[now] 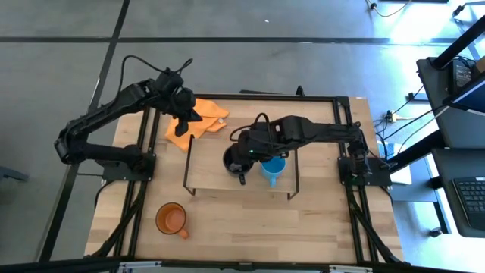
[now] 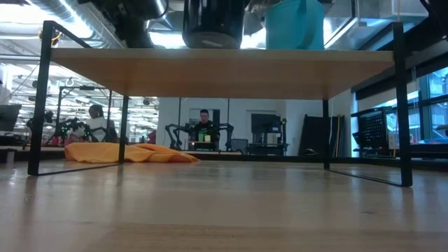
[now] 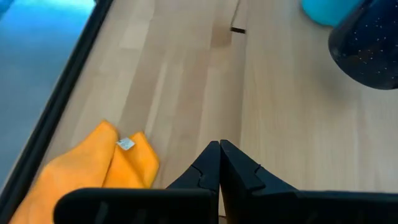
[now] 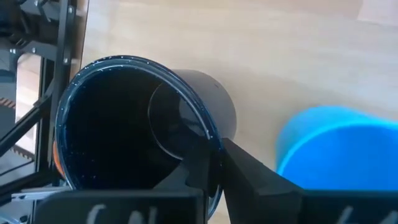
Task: Stack small to large cups/mugs on shelf
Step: Put the black cup on the shelf
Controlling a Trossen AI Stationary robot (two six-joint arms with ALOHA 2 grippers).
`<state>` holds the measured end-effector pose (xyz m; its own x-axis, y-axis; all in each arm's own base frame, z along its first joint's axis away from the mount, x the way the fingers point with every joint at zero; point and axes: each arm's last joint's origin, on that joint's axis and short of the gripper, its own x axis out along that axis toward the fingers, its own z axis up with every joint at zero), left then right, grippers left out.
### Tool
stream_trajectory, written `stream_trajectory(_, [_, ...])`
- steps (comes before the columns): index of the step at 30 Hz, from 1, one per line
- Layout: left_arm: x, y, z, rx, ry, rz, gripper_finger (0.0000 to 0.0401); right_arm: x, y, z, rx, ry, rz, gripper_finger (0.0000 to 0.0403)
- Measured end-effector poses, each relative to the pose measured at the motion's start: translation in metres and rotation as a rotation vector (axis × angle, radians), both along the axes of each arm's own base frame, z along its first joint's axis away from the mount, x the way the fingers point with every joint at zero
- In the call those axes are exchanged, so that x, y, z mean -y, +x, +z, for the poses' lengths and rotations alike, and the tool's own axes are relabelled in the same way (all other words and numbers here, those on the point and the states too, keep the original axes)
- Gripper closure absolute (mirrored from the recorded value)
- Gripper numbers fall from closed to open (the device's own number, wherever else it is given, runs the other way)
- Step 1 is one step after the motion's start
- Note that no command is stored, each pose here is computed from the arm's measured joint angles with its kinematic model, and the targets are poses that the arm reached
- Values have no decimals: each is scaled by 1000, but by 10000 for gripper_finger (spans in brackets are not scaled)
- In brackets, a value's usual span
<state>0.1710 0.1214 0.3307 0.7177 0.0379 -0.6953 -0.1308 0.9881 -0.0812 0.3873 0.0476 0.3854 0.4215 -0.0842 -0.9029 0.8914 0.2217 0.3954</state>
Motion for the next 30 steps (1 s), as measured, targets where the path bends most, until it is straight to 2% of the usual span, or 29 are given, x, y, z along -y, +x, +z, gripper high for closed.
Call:
stream_trajectory(10, [5,3,0,-3,-3,-22,401,-5,-1,-4,-28,12,3,368])
stream_trajectory(18, [5,3,0,-4,-7,-14,401,-6,5,-22,-67,-2,22,329])
stream_trajectory(26, [4,3,0,-14,4,1,401,-4,4,-17,-54,-19,43,312])
stream_trajectory(30, [6,4,0,8,-36,-19,401,-1,-2,-5,-49,-85,73,311])
